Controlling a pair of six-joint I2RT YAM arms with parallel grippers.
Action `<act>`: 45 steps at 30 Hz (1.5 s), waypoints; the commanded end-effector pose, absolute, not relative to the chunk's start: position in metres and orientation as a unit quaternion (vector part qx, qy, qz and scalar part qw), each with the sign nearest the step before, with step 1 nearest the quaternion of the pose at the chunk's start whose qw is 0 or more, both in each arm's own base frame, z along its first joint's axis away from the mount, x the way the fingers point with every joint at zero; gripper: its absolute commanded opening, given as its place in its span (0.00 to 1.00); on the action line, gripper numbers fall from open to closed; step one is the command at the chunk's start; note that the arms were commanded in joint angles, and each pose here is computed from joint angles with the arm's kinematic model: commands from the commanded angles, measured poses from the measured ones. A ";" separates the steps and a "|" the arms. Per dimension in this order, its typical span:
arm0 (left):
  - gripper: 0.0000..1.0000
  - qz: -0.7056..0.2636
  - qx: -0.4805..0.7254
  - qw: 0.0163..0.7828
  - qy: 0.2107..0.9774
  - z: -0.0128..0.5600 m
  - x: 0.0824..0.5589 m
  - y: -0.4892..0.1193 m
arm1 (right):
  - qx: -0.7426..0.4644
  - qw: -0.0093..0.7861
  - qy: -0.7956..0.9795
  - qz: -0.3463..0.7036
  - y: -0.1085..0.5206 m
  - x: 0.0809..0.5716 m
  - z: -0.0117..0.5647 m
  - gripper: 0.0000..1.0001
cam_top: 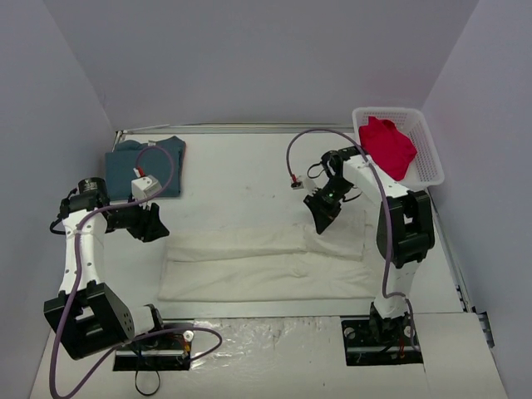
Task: Fold and stack the t-shirts
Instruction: Fold the other side of the tshirt into a rectangle
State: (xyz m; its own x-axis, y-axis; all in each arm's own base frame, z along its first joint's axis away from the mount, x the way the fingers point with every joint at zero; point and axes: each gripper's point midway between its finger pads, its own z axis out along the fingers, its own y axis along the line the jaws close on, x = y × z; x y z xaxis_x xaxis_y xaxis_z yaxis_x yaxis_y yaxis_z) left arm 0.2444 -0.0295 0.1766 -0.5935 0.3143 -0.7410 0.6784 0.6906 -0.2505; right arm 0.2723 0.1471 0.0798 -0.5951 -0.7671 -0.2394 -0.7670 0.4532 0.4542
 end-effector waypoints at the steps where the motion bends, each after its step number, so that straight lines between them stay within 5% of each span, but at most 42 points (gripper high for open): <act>1: 0.44 -0.270 0.296 0.363 0.841 0.186 0.242 -0.034 | 0.459 0.025 -0.851 -0.254 0.150 0.235 0.108 0.00; 20: 0.45 -0.267 0.301 0.363 0.840 0.186 0.237 -0.035 | 0.492 0.091 -0.836 -0.225 0.142 0.169 0.108 0.01; 24: 0.45 -0.266 0.300 0.363 0.841 0.185 0.237 -0.035 | 0.508 0.124 -0.822 -0.227 0.147 0.161 0.097 0.31; 30: 0.45 -0.258 0.300 0.363 0.844 0.185 0.236 -0.033 | 0.519 0.179 -0.797 -0.251 0.157 0.147 0.076 0.37; 45: 0.45 -0.256 0.300 0.370 0.841 0.185 0.237 -0.034 | 0.502 0.111 -0.835 -0.193 0.164 0.227 0.057 0.35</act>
State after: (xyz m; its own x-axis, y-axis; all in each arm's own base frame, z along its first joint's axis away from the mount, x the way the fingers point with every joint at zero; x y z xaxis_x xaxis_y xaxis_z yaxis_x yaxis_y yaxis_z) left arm 0.2378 -0.0318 0.1766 -0.5784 0.3207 -0.7501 0.6832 0.6928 -0.2306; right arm 0.2161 0.1716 0.0687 -0.4469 -0.8917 -0.0716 -0.8123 0.3710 0.4500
